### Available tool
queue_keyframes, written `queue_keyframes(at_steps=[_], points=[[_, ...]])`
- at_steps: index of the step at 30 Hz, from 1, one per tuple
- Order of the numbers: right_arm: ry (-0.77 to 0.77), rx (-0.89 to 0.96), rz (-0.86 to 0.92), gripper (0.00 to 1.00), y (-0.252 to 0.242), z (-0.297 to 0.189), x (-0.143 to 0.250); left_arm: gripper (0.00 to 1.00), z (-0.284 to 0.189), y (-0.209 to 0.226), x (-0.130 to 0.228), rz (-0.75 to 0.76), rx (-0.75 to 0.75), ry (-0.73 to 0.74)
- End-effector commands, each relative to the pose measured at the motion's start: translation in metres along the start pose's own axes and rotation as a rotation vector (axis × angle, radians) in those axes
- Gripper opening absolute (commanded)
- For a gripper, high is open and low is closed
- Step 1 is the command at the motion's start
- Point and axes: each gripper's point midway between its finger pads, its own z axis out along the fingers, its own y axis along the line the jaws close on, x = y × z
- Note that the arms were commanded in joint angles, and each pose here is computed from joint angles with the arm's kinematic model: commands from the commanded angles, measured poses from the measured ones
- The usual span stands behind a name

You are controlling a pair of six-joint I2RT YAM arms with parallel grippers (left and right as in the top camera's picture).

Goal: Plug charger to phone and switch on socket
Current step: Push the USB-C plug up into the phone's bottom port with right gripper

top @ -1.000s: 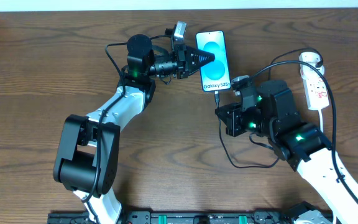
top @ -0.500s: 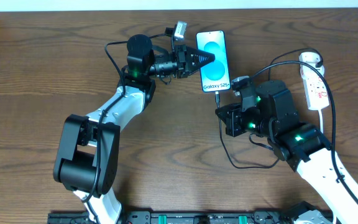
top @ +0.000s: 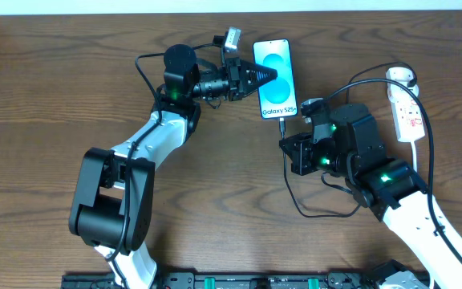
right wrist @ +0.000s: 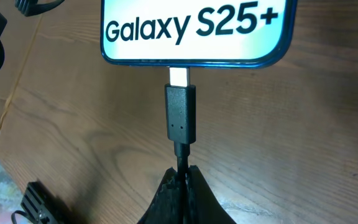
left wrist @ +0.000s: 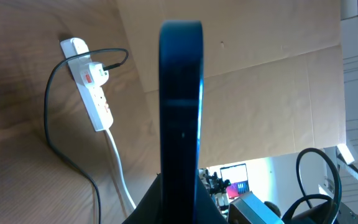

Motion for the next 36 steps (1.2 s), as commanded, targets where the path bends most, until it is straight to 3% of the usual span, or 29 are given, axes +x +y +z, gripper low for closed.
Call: queue_keyframes(at_steps=[1, 36], points=[[0.011, 0.011, 0.013, 0.01, -0.0018, 0.0034, 0.0030, 0.07, 0.0000, -0.0176, -0.0020, 0.061, 0.026, 0.013], [0.037, -0.039, 0.006, 0.01, 0.0057, 0.0064, 0.0067, 0.07, 0.0001, -0.0173, -0.0026, 0.074, 0.025, 0.010]])
